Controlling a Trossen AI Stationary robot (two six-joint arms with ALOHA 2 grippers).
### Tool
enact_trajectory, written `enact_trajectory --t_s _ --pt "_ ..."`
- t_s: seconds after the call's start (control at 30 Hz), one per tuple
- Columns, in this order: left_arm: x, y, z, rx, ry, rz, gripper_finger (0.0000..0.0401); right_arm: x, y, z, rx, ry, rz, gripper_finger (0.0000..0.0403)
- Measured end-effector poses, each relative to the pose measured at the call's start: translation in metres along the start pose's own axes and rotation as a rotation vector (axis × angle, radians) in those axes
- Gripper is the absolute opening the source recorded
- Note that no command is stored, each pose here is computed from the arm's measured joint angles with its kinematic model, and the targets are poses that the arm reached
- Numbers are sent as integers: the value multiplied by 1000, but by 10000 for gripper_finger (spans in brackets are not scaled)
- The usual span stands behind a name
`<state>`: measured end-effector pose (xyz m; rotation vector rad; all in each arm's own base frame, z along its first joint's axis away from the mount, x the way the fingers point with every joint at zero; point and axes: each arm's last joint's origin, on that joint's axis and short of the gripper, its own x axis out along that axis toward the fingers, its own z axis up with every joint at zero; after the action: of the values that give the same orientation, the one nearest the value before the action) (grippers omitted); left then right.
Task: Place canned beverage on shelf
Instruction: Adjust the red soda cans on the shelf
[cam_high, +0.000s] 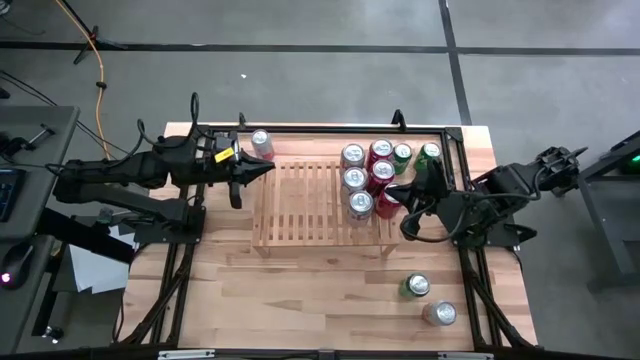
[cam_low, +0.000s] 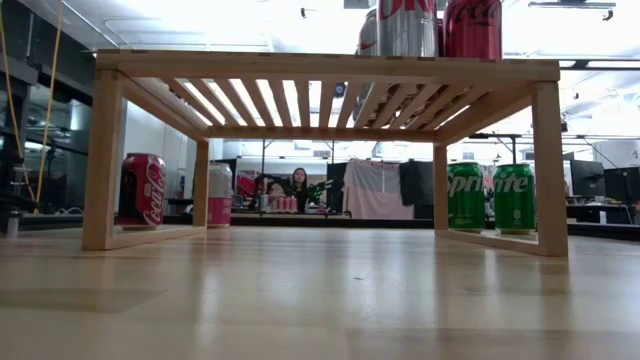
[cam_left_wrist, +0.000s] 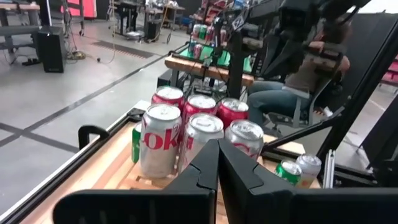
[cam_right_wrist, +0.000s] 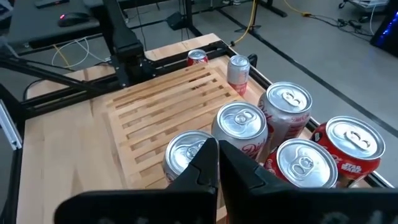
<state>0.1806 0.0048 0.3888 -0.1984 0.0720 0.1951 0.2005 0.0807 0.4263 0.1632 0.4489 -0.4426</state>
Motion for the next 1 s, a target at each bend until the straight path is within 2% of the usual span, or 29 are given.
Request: enact_trajectory --t_s 0.23,0.6,0.8,1.0 --pt "0 0 0 1 3 -4 0 0 0 0 35 -1 -1 0" --pt "4 0 -2 22 15 0 0 2 -5 3 56 -72 -115 0" --pt "10 1 -5 7 22 63 0 9 -12 5 -93 -7 -100 0" --pt "14 0 -5 -46 16 69 0 15 -23 9 -209 41 -68 0"
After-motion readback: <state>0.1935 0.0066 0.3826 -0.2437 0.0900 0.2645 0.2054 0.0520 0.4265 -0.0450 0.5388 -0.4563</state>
